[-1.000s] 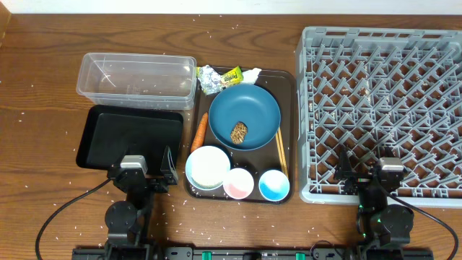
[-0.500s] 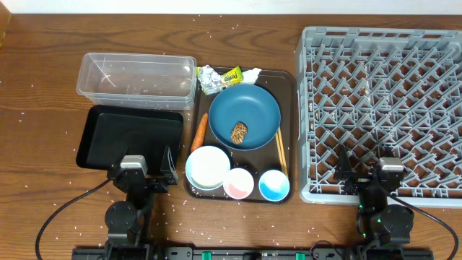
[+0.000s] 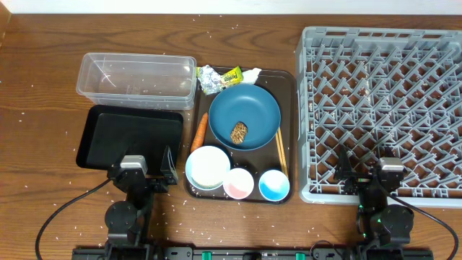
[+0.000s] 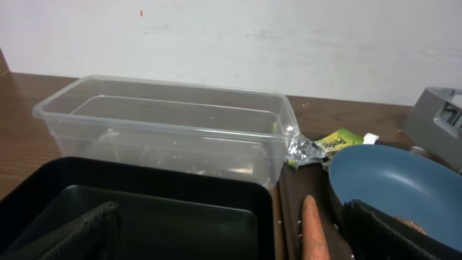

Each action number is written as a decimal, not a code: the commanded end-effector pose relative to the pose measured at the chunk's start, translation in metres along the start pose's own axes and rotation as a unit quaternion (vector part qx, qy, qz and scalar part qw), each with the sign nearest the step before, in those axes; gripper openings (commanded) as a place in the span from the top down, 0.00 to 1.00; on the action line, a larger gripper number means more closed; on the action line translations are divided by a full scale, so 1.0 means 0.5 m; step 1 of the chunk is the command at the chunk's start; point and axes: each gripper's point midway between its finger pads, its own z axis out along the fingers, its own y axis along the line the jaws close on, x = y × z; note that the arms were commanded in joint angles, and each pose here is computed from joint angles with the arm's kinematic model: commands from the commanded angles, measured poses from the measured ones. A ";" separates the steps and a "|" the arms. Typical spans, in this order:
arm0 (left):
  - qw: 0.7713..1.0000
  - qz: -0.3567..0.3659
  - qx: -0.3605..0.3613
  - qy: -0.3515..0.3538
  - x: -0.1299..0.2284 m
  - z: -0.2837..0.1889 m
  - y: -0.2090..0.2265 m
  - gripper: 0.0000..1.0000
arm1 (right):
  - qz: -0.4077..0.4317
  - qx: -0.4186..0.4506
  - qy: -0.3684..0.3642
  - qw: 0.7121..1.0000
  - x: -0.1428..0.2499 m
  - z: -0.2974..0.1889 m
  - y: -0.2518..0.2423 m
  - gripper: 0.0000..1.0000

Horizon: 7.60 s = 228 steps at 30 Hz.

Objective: Sort waste into correct bins and load items into the dishwasher rack
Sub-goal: 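Move both grippers from rest toward the cups and rack, then grasp the pink cup with the left gripper and lift it, then hand the pink cup from the left gripper to the right gripper, then place the pink cup upside down in the rack with the right gripper, then grasp the light-blue cup with the left gripper and lift it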

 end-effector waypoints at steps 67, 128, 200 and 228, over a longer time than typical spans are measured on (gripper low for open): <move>0.745 0.143 0.146 0.635 0.236 -0.081 -0.342 0.53 | 0.151 -0.042 0.395 0.905 -0.124 0.032 0.091 0.01; 0.605 -0.249 0.639 0.404 -0.305 -0.059 -0.483 0.94 | 0.096 -0.693 0.207 0.684 -0.361 -0.145 0.509 0.34; 0.750 -0.284 0.462 0.377 -0.270 0.099 -0.360 0.02 | 0.198 0.239 0.674 0.670 0.070 -0.075 -0.191 0.24; 0.819 0.028 0.170 0.547 0.030 -0.015 -0.404 0.09 | 0.212 0.093 0.411 0.882 -0.208 -0.032 -0.083 0.01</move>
